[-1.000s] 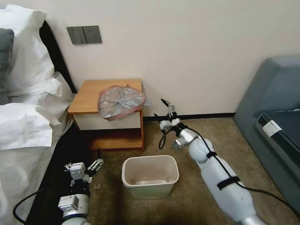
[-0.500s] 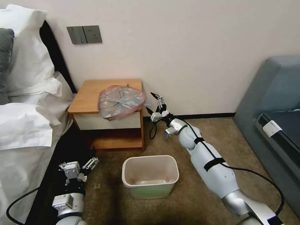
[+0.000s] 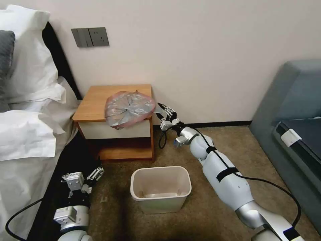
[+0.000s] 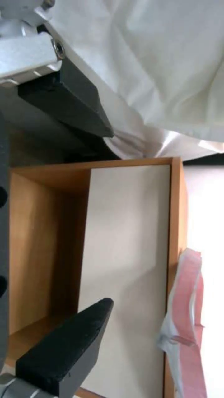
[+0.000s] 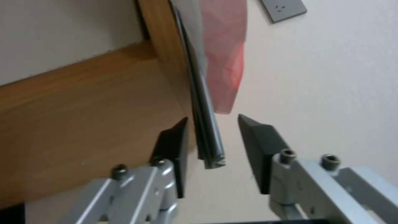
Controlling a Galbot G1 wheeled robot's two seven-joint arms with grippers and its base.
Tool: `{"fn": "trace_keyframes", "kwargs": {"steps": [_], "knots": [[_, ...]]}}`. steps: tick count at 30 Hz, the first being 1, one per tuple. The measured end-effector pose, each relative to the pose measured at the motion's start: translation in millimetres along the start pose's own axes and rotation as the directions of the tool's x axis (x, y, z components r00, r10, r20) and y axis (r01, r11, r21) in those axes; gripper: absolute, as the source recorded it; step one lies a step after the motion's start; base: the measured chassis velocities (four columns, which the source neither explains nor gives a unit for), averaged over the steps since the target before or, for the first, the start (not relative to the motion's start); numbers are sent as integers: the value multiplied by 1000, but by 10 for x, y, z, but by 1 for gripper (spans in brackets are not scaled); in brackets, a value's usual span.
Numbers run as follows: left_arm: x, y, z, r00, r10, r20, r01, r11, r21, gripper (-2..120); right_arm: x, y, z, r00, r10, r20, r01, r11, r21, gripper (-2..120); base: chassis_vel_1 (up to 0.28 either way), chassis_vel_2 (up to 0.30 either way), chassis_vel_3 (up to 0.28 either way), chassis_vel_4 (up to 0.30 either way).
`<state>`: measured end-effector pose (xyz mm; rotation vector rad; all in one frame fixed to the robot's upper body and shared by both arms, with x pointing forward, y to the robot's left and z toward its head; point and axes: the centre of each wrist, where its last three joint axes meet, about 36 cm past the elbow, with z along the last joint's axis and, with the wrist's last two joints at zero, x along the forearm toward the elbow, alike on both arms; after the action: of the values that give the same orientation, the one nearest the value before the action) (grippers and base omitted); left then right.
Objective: Pick up the garbage bag from the table and place it over the trash can.
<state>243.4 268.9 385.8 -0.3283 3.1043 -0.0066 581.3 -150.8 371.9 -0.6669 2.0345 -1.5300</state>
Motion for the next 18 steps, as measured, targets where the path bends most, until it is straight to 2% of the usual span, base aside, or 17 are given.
{"fn": "trace_keyframes", "kwargs": {"steps": [2,3,6,7,9,18], "knots": [[0,7,-15,1000,2,3,-2,1000,-3,97,7,18,-9,1000,0,-3,0,1000,-5,21,0,0,0,0],[0,7,-15,1000,2,3,-2,1000,-3,97,7,18,-9,1000,0,-3,0,1000,-5,21,0,0,0,0],[12,5,-11,1000,0,-1,0,1000,-3,97,5,1,-23,1000,4,-3,-4,1000,-5,8,0,0,0,0],[12,5,-11,1000,0,-1,0,1000,-3,97,5,1,-23,1000,4,-3,-4,1000,-5,8,0,0,0,0],[20,-2,-13,1000,1,-2,-1,1000,-2,97,2,-6,-32,1000,5,-2,-5,1000,-6,0,0,0,0,0],[22,21,-39,1000,-2,5,2,1000,-11,97,7,-41,-96,1000,23,-2,-23,999,-23,0,0,0,0,0]]}}
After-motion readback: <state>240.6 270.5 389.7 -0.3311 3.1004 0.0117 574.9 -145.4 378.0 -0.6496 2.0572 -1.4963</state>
